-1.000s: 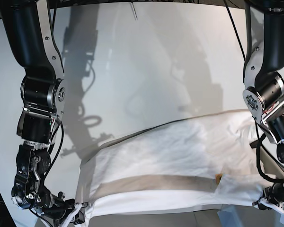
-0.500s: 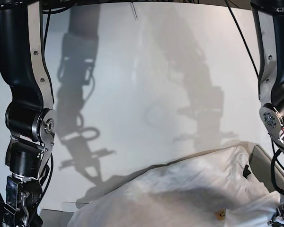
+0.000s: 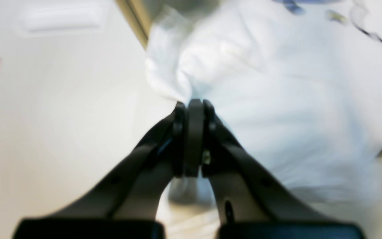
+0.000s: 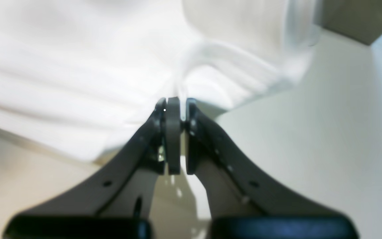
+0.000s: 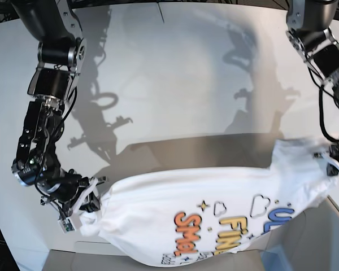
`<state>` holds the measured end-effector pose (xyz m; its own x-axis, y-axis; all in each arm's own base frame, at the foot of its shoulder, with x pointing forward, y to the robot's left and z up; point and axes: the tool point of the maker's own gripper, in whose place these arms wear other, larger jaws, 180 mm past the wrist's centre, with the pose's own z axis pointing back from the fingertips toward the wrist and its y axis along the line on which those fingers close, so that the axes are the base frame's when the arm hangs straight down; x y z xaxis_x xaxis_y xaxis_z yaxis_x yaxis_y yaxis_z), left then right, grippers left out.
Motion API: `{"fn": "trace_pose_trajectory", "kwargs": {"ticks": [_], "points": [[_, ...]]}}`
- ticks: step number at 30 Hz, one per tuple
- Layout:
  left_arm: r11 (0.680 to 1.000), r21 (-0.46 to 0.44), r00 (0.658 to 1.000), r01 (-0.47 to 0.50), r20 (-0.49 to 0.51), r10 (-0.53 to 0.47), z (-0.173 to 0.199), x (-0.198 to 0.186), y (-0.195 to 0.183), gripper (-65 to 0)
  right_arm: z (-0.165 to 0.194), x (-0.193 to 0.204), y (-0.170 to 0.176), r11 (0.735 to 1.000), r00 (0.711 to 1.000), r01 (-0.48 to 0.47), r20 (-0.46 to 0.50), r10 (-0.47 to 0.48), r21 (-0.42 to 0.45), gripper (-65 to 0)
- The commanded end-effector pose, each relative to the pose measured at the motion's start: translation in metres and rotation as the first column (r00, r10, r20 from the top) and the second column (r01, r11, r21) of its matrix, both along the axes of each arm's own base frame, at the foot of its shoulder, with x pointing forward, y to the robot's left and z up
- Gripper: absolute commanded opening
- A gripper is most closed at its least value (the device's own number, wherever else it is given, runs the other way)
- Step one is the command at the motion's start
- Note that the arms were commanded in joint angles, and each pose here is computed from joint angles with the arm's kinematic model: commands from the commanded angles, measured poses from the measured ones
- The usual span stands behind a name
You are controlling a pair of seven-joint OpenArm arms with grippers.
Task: Layout the t-shirt on the table in an organized manner, then fold the t-shirt properly
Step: 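Lift the shirt with both grippers and swing it down flat, then pull the shirt shoulders apart with both grippers to smooth it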
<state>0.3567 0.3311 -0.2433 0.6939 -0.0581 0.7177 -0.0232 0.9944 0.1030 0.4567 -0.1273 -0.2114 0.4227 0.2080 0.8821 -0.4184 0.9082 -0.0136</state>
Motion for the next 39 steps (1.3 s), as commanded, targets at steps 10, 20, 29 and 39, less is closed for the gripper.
{"fn": "trace_pose_trajectory", "kwargs": {"ticks": [10, 20, 29, 39], "points": [[0.998, -0.059, 0.989, 0.017, -0.149, -0.025, -0.094, -0.073, -0.023, -65.0, -0.095, -0.086, 0.020, 0.994, 0.985, -0.047, -0.163, 0.063, 0.101, -65.0], [0.995, -0.049, 0.977, -0.082, -0.202, 0.070, -0.106, -0.111, 0.006, -65.0, -0.113, -0.132, 0.027, 0.994, 0.976, -0.057, -0.205, 0.075, 0.094, -65.0], [0.993, -0.035, 0.961, -0.110, -0.259, 0.098, -0.122, -0.160, 0.025, -65.0, -0.112, -0.164, 0.044, 0.984, 0.981, -0.107, -0.146, 0.128, 0.143, -65.0], [0.968, -0.016, 0.933, -0.251, -0.269, 0.238, -0.115, -0.192, 0.059, -65.0, -0.105, -0.190, 0.072, 0.940, 0.988, -0.136, -0.026, 0.152, 0.312, -65.0]]}}
